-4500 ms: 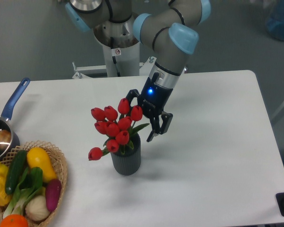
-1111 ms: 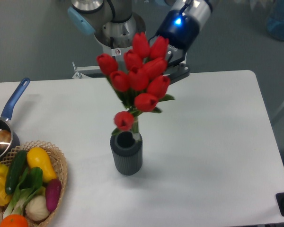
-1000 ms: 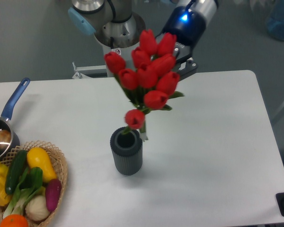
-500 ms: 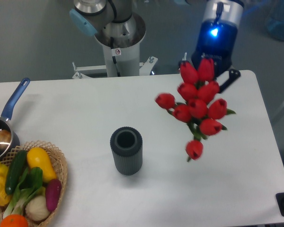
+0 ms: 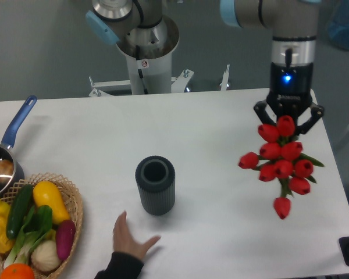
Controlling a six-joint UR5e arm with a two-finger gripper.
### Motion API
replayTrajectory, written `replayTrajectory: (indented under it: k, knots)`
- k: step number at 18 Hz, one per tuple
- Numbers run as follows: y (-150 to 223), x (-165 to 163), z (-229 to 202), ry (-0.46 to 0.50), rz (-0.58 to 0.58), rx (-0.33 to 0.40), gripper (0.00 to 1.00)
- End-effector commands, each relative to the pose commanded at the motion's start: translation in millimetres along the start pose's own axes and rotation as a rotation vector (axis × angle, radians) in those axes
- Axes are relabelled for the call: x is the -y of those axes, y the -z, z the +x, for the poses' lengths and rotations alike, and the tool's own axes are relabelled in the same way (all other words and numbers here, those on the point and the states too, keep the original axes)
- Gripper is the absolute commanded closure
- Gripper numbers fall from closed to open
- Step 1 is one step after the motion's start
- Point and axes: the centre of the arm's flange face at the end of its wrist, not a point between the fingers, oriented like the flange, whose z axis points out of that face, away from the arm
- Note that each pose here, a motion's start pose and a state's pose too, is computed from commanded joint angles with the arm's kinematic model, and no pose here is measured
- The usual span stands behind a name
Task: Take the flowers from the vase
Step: 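Carry the tulip bunch away from the vase and hold it aloft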
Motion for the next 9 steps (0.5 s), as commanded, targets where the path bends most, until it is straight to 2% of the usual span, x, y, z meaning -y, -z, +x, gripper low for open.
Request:
replayTrajectory:
  k: [1, 3, 6, 9]
  knots:
    - [-4, -2, -1, -0.05, -0.018, -0.011, 1.0]
    - [-8, -10, -6, -0.091, -0.114, -0.053, 1.0]
    - [-16, -16, -14, -0.082, -0.217, -0.147, 1.0]
    - [-19, -18, -12, -0.115, -0.261, -0.166, 1.0]
